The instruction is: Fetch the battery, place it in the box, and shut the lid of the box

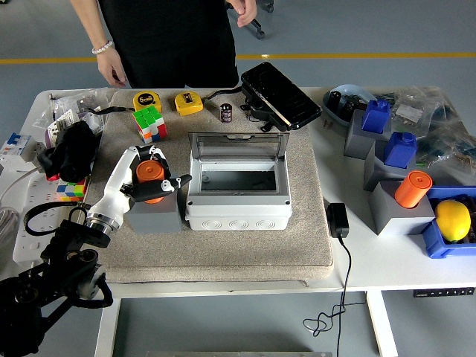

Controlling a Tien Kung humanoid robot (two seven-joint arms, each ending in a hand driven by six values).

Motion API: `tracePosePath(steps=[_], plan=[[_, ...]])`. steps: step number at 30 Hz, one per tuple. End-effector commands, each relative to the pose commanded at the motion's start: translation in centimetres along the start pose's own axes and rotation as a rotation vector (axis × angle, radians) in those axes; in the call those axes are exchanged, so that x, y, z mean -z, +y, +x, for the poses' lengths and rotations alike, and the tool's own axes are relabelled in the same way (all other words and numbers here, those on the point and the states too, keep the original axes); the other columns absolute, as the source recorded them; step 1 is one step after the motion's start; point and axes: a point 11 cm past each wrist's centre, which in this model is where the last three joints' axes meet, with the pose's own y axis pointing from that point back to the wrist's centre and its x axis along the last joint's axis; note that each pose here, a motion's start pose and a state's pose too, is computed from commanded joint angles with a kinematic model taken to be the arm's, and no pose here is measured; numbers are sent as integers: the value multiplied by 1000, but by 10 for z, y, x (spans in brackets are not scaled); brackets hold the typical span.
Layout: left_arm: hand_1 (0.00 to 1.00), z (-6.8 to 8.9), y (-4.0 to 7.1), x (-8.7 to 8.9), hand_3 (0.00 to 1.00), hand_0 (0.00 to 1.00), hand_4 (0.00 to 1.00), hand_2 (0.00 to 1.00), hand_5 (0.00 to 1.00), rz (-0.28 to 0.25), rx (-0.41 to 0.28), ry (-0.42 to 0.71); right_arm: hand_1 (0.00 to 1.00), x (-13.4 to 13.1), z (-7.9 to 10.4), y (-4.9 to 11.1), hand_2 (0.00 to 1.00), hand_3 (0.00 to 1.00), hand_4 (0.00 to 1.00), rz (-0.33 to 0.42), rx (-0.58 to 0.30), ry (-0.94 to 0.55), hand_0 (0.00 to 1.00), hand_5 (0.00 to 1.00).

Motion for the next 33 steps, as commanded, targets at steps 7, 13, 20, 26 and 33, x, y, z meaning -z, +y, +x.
tracePosePath(steps=[7, 13, 20, 26, 33], plan=[[81, -6, -5, -4, 148, 36, 730, 103, 2, -11, 16, 19, 706, 2, 0, 0, 707, 733, 998, 6, -1, -1, 737, 619], [69, -7, -7, -9, 133, 30, 796, 92, 2, -30, 18, 31, 705, 2, 0, 0, 707, 731, 998, 7, -2, -3, 737, 619], [65, -13, -11, -44, 132, 29, 824, 95, 2, -153, 54, -53, 704, 1, 0, 0, 707, 732, 998, 6, -4, -3, 736, 618], [62, -29, -11, -79, 147, 29, 969, 99, 2, -253, 135, -248, 705, 4, 2, 0, 706, 731, 998, 13, -6, -5, 735, 617], [32, -53, -17, -97, 138, 9, 998, 95, 227, -323, 217, -425, 703, 3, 3, 0, 706, 731, 998, 10, -9, -6, 736, 617]])
